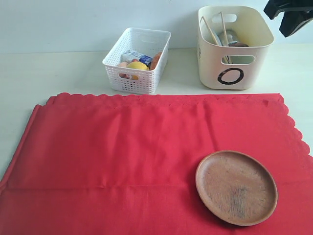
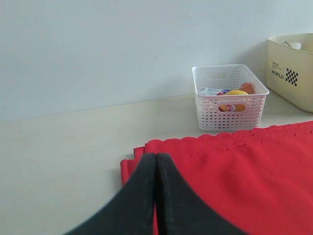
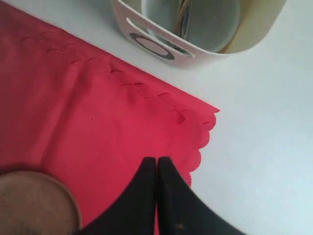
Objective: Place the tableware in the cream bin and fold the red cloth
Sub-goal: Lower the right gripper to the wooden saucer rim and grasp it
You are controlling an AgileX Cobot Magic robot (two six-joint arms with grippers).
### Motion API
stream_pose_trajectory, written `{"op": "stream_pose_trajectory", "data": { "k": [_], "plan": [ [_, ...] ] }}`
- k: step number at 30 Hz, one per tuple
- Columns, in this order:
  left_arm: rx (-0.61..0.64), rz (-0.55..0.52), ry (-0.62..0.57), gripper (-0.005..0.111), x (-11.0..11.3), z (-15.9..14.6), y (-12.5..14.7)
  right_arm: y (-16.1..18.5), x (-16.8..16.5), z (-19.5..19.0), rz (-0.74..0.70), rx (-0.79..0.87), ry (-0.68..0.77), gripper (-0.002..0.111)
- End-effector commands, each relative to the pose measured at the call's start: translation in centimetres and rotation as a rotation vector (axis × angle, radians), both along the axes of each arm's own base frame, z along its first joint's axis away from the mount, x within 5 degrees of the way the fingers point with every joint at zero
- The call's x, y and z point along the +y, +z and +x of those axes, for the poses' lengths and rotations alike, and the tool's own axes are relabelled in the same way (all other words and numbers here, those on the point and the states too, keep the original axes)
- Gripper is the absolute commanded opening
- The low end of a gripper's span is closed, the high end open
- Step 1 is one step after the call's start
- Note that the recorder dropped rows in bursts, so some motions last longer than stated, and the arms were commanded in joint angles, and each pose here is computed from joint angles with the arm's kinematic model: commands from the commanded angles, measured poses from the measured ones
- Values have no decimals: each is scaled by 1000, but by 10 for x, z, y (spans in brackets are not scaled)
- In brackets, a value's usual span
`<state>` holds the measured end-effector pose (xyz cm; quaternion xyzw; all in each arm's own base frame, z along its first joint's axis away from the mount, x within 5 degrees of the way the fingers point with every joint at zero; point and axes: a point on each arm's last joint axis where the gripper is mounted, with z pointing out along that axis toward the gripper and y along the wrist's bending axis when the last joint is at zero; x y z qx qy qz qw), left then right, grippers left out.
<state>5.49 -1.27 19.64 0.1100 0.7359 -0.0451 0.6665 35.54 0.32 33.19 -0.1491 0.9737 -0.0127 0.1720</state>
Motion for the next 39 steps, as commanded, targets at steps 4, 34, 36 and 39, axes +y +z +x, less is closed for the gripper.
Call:
{"op": "stream_pose_trajectory", "data": {
  "k": [4, 34, 36, 39],
  "plan": [
    [-3, -6, -5, 1, 0, 0, -1, -33, 4, -13, 25, 123, 89, 0],
    [-4, -4, -5, 1, 0, 0, -1, -133, 16, -53, 170, 286, 120, 37],
    [-4, -4, -5, 1, 0, 0, -1, -138, 16, -54, 166, 301, 120, 37],
    [-4, -4, -5, 1, 0, 0, -1, -148, 16, -52, 168, 339, 118, 37]
  ]
}}
